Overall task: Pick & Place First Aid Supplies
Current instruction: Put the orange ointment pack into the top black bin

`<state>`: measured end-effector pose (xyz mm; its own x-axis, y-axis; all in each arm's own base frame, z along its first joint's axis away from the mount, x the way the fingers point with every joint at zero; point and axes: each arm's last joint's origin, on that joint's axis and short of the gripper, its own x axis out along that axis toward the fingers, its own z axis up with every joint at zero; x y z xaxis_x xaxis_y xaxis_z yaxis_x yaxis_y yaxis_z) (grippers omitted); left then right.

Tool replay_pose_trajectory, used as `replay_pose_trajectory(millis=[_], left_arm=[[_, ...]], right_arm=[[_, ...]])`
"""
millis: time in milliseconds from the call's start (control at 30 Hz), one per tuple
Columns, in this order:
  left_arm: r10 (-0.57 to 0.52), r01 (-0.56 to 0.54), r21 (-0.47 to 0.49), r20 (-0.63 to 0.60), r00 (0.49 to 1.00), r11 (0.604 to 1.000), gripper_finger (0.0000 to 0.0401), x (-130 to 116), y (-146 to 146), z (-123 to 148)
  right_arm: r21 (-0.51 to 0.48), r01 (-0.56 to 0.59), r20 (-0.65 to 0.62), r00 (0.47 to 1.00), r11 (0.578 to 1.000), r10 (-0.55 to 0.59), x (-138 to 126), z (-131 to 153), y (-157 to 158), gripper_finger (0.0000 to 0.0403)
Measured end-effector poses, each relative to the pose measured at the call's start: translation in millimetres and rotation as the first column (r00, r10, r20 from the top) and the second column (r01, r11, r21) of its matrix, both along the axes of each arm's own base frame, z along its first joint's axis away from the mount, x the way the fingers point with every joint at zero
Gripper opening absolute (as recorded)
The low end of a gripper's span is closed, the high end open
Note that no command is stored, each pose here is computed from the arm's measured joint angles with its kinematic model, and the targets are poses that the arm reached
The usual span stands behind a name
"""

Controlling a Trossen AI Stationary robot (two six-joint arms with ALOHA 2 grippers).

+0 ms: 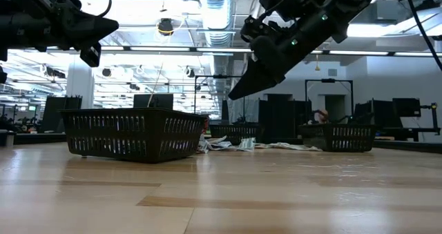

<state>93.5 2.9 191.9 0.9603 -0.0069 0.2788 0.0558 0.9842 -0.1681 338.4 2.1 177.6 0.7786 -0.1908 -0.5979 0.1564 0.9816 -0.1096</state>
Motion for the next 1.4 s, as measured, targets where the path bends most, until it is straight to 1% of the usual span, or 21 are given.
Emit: replay_pose_trajectory(millis=[100, 167, 433, 567, 700, 867, 933, 1233, 1400], left_arm=[[0.0, 0.0, 0.0, 0.0, 1.0, 1.0, 0.0008, 0.0, 0.0, 0.0], [0.0, 0.0, 0.0, 0.0, 1.0, 1.0, 0.0008, 0.0, 0.0, 0.0], [0.0, 0.0, 0.0, 0.0, 1.0, 1.0, 0.0008, 0.0, 0.0, 0.0], [0.0, 0.0, 0.0, 0.0, 1.0, 1.0, 0.0008, 0.0, 0.0, 0.0], [0.0, 0.0, 0.0, 0.001, 1.0, 1.0, 0.0008, 0.0, 0.0, 0.1], [0.0, 0.0, 0.0, 0.0, 1.0, 1.0, 0.0008, 0.0, 0.0, 0.0], [0.0, 0.0, 0.0, 0.0, 1.0, 1.0, 0.0008, 0.0, 0.0, 0.0], [0.0, 0.0, 0.0, 0.001, 1.0, 1.0, 0.0008, 0.0, 0.0, 0.1], [0.0, 0.0, 0.0, 0.001, 1.0, 1.0, 0.0008, 0.0, 0.0, 0.1]], right_arm=[[-0.024, -0.016, -0.006, 1.0, 1.0, 0.016, 0.0, 0.0, -0.6, 0.0079], [-0.041, -0.03, -0.011, 1.0, 0.999, 0.03, 0.0, 0.0, -0.6, 0.0089], [-0.056, -0.035, -0.024, 0.999, 0.998, 0.034, -0.3, -1.1, -3.0, 0.0164], [-0.045, -0.016, -0.081, 0.997, 0.999, 0.012, 1.8, -17.4, -7.9, 0.0195], [-0.019, 0.014, -0.146, 0.989, 1.0, -0.017, 5.6, -42.3, -11.4, 0.0208], [-0.017, 0.006, -0.216, 0.976, 1.0, -0.009, 7.4, -66.0, -8.2, 0.0205], [-0.018, 0.007, -0.219, 0.976, 1.0, -0.01, 8.5, -69.7, -8.2, 0.0199], [-0.017, 0.01, -0.227, 0.974, 1.0, -0.014, 9.3, -73.5, -9.4, 0.0164], [-0.013, 0.022, -0.242, 0.97, 1.0, -0.025, 8.2, -74.5, -14.7, 0.0128]])
